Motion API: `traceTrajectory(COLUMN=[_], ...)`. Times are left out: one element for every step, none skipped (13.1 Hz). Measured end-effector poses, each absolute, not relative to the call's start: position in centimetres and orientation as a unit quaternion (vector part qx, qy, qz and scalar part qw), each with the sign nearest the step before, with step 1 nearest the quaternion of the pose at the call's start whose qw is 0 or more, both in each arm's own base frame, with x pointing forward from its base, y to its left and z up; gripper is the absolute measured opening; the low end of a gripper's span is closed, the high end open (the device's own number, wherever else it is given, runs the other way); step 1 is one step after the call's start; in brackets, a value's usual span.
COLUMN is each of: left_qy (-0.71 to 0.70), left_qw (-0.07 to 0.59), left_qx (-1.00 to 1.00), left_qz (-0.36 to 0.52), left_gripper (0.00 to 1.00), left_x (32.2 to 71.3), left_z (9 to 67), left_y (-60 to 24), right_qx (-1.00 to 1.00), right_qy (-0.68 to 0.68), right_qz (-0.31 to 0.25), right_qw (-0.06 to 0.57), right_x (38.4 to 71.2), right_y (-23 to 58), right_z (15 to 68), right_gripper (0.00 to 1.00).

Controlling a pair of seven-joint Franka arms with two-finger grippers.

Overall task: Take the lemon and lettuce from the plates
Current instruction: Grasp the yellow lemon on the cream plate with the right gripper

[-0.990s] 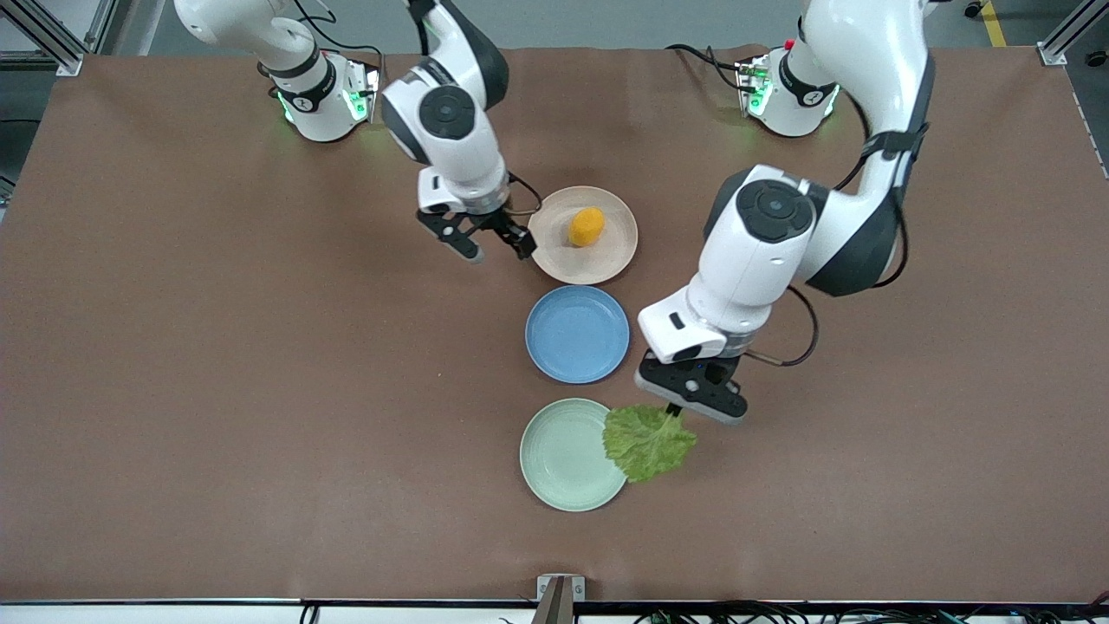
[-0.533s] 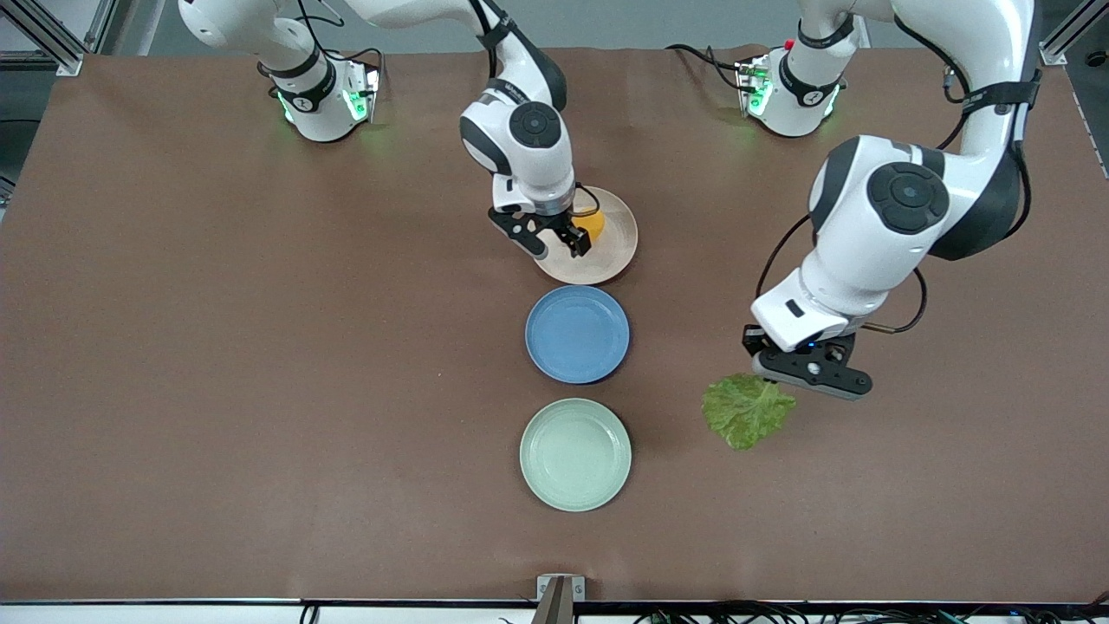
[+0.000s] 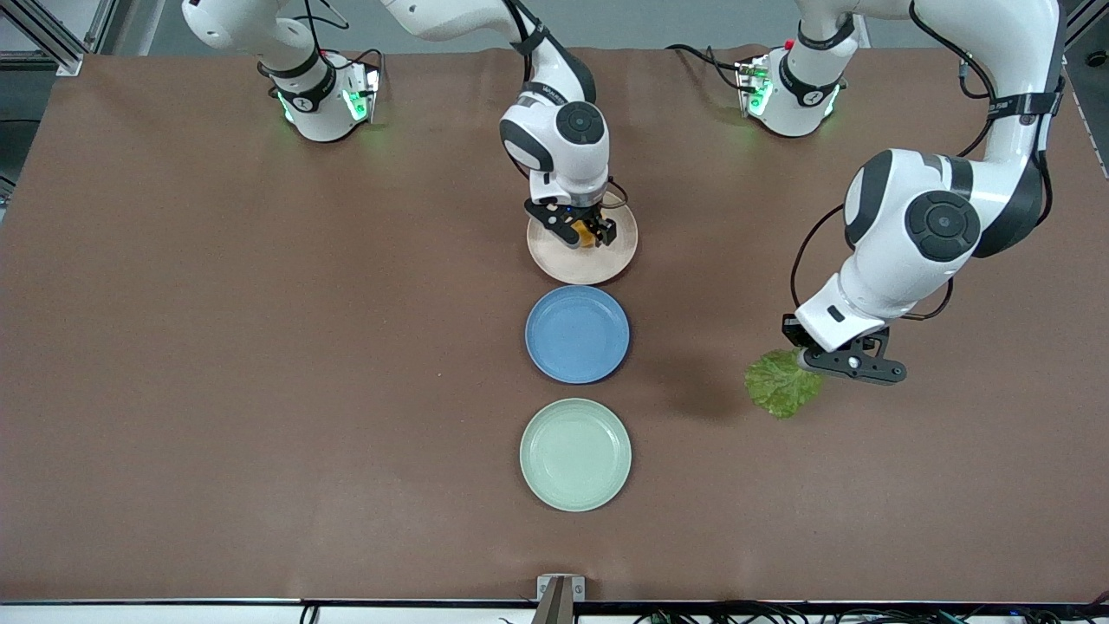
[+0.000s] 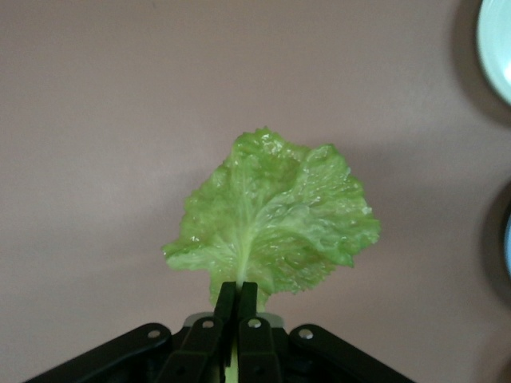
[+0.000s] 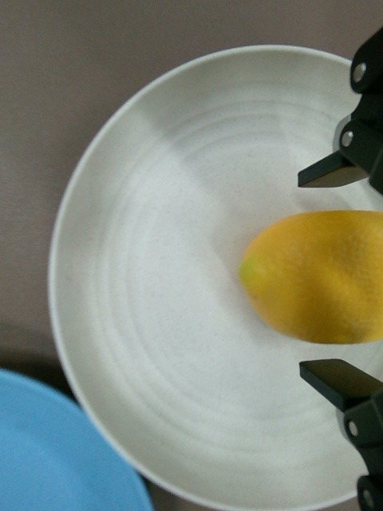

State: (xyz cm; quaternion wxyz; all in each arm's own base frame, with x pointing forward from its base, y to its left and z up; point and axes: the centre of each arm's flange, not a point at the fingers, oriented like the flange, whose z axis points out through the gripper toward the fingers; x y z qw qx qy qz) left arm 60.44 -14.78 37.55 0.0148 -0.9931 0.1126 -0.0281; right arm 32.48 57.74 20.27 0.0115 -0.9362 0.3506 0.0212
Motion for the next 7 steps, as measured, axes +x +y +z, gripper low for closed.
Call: traceTrajectory(left_qy=[0.112, 0.110, 0.107, 0.103, 0.100, 0.100, 0.105], left_qw=[0.016, 0.017, 0.018, 0.019, 0.019, 0.020, 0.019], left_qx=[-0.993, -0.994, -0.994, -0.994, -0.995, -0.995, -0.994], left_qz=[-0.021, -0.013, -0.006, 0.002, 0.009, 0.013, 0.010], left_gripper=[0.04, 0.04, 0.04, 0.04, 0.04, 0.04, 0.04], left_x=[60.1, 59.8, 59.5, 59.2, 58.8, 58.4, 58.1], left_z=[36.9, 36.2, 35.5, 34.8, 34.0, 33.3, 32.4], left_y=[-14.6, -14.3, -13.8, -13.2, -12.8, -12.5, -12.4], right_qx=[-0.938, -0.939, -0.940, -0.941, -0.940, -0.940, -0.938], right_qy=[0.347, 0.342, 0.339, 0.338, 0.339, 0.342, 0.346], right_qz=[0.021, 0.019, 0.017, 0.016, 0.014, 0.011, 0.008], right_qw=[0.011, 0.011, 0.012, 0.012, 0.012, 0.012, 0.013], right_x=[32.0, 31.6, 31.4, 31.5, 31.8, 32.2, 32.9], right_y=[58.1, 58.3, 58.5, 58.5, 58.4, 58.2, 57.9], right_z=[20.1, 20.2, 20.3, 20.3, 20.4, 20.5, 20.6], right_gripper=[0.88, 0.88, 0.79, 0.69, 0.61, 0.61, 0.61])
